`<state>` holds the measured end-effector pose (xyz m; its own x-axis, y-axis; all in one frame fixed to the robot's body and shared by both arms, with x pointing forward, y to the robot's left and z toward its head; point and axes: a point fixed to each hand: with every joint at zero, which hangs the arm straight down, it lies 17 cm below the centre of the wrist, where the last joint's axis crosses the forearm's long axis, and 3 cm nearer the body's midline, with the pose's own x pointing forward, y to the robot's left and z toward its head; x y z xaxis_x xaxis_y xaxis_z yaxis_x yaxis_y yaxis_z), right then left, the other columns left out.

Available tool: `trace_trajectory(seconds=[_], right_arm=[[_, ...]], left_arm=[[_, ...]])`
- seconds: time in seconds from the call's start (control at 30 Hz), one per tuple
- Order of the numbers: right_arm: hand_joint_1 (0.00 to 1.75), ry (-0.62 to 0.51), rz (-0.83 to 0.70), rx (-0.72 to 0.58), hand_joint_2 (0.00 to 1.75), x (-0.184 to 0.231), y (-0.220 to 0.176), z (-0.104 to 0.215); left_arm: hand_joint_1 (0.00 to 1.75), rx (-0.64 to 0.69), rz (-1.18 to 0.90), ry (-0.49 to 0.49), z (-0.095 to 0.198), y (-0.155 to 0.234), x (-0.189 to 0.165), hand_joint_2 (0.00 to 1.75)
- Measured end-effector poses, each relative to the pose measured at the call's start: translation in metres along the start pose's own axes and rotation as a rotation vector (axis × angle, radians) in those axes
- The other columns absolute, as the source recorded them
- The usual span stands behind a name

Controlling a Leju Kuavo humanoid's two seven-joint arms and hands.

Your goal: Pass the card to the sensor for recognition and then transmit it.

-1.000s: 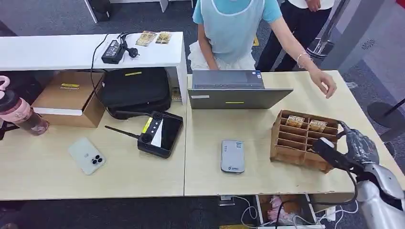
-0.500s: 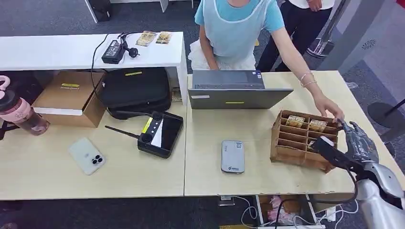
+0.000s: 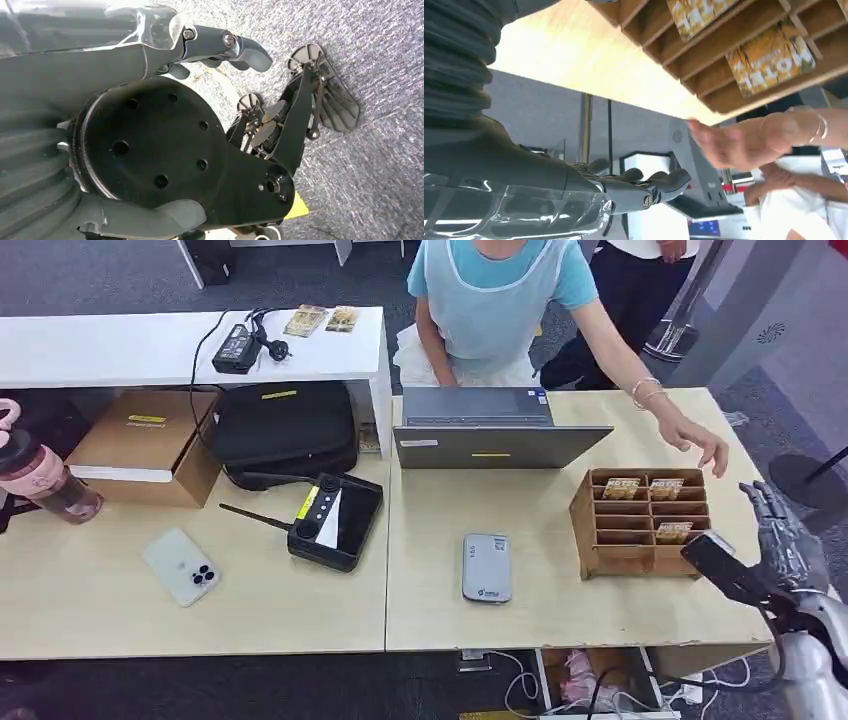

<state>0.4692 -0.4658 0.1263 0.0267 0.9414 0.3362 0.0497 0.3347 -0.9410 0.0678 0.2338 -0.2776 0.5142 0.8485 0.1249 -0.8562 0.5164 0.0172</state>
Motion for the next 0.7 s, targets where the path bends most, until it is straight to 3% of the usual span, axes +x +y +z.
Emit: trace_trajectory(seconds=[0.7], right_arm=[[0.0, -0.05, 0.013, -0.032, 1.75, 0.018, -0.017, -0.017]], left_arm=[[0.0, -0.002, 0.004, 0.001, 0.001, -0.002, -0.002, 1.75]])
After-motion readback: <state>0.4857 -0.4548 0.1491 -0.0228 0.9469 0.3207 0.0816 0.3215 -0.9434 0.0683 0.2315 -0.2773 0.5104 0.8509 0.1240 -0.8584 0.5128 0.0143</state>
